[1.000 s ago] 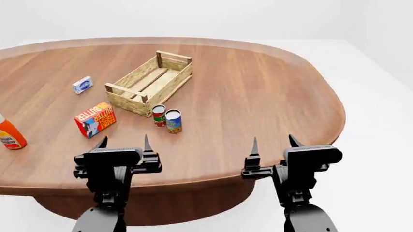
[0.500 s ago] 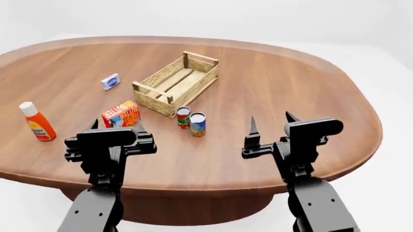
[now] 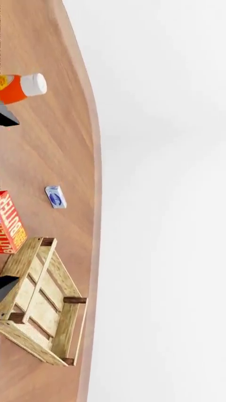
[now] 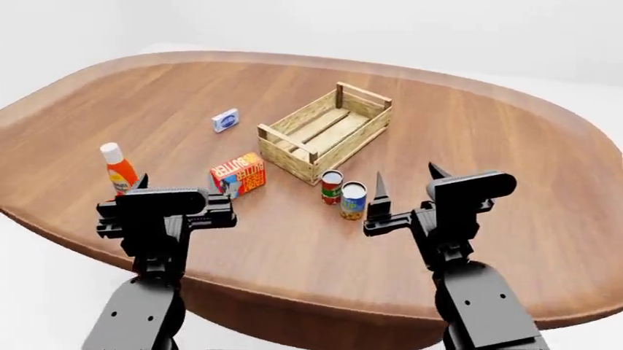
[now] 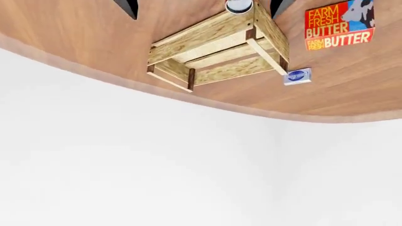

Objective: Pick up the ketchup, and put it in the wooden tray.

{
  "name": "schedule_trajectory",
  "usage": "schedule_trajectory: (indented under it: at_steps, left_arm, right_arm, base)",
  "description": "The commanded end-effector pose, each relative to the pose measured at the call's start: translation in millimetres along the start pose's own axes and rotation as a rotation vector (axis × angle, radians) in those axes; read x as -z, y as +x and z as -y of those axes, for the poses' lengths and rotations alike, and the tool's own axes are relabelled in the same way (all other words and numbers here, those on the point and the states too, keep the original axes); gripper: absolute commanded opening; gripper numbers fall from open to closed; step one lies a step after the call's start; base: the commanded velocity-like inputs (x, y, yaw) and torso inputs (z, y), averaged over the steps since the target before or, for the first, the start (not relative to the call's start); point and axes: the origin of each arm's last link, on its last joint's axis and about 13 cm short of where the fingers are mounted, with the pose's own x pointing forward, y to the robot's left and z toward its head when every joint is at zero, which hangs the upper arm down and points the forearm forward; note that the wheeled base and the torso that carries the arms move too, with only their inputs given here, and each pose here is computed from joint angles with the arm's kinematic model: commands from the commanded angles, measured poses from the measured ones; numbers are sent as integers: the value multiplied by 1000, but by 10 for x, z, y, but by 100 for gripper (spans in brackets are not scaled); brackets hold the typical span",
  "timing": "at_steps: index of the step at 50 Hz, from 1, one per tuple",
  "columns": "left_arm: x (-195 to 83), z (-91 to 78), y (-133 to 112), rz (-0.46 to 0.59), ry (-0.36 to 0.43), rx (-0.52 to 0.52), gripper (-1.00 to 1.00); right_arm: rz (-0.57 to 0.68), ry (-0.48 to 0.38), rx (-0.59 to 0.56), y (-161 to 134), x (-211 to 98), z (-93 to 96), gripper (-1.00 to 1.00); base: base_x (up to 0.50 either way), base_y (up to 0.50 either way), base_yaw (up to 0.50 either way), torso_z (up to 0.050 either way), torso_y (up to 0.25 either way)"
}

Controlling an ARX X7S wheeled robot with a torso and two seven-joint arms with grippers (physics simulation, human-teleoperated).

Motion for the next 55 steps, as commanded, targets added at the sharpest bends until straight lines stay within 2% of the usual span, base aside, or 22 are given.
schedule_trajectory:
  at_steps: [1,7,12,23,55]
  left_arm:
    - [-21,-14,27,-8,11,9,100]
    - [-110,-7,87,-33,-1,44,100]
    - [-212,12,216,1,37,97,100]
    - [-249,31,320,-34,64,163,100]
    - [-248,6,341,-17,79,143,100]
  right_arm:
    - [4,-13,-12,21,-29,-16,100]
    - [-17,-67,9,63,-66,-26,100]
    - [-35,-76,5,105,-141,-12,100]
    - [-50,-78,-12,176,-215,-13,100]
    - [-33,-68,-22,178,-227,-22,100]
  base:
    - [128,35,438,0,0]
    - [42,12,113,0,0]
    - [0,0,0,0,0]
    - [214,62,0,0,0]
    - [458,132,0,0,0]
